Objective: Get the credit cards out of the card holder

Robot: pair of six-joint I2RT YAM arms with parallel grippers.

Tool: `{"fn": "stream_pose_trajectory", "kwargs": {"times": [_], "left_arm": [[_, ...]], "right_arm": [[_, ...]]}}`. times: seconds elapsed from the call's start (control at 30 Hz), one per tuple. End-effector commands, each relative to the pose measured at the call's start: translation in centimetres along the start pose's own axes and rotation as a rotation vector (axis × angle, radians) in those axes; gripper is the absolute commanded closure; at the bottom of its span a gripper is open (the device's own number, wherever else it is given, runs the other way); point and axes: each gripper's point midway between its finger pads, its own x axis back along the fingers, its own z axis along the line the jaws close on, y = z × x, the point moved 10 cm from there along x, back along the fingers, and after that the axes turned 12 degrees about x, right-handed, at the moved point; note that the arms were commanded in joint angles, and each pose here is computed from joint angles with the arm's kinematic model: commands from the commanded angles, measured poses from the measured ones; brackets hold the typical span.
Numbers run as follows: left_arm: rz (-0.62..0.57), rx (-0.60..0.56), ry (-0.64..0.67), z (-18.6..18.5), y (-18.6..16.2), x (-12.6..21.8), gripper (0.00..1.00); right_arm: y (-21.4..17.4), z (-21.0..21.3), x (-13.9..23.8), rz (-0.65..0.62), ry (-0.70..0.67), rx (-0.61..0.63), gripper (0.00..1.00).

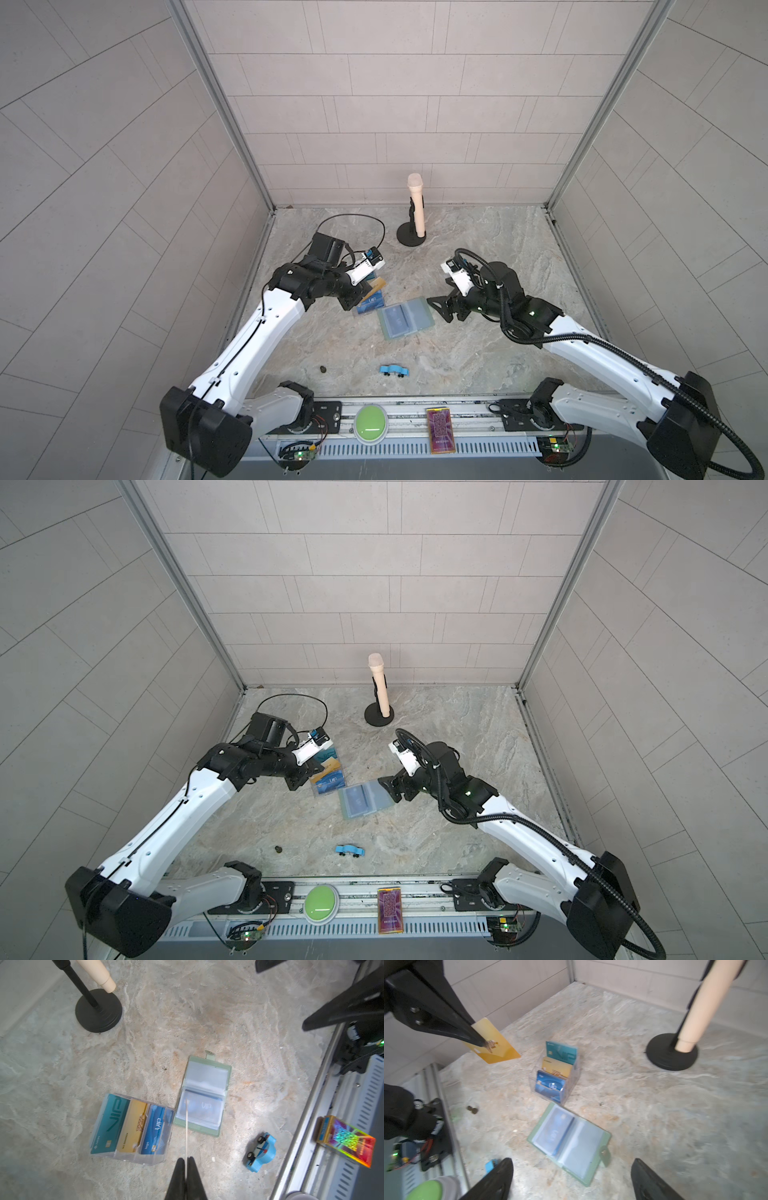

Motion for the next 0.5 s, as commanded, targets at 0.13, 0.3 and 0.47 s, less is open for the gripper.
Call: {"fn": "stream_pose_trajectory", "kwargs": {"times": [0.13, 0.3, 0.47], "left_arm": [[0.072, -0.143, 0.056, 1.9, -0.7, -2.4, 1.00], [0.107, -0.184, 0.068, 3.2, 0.0, -3.8, 1.00], [0.129, -0.185, 0.042, 5.0, 0.2, -5.0, 1.00]], "right_arm": [[-0.3, -1.8, 0.7, -0.007, -0.269, 0.024, 0.05], [-1.0, -1.8, 0.5, 0.024, -0.280, 0.037, 0.05], [-1.5, -1.8, 0.6, 0.032, -0.282, 0.043, 0.04]]}}
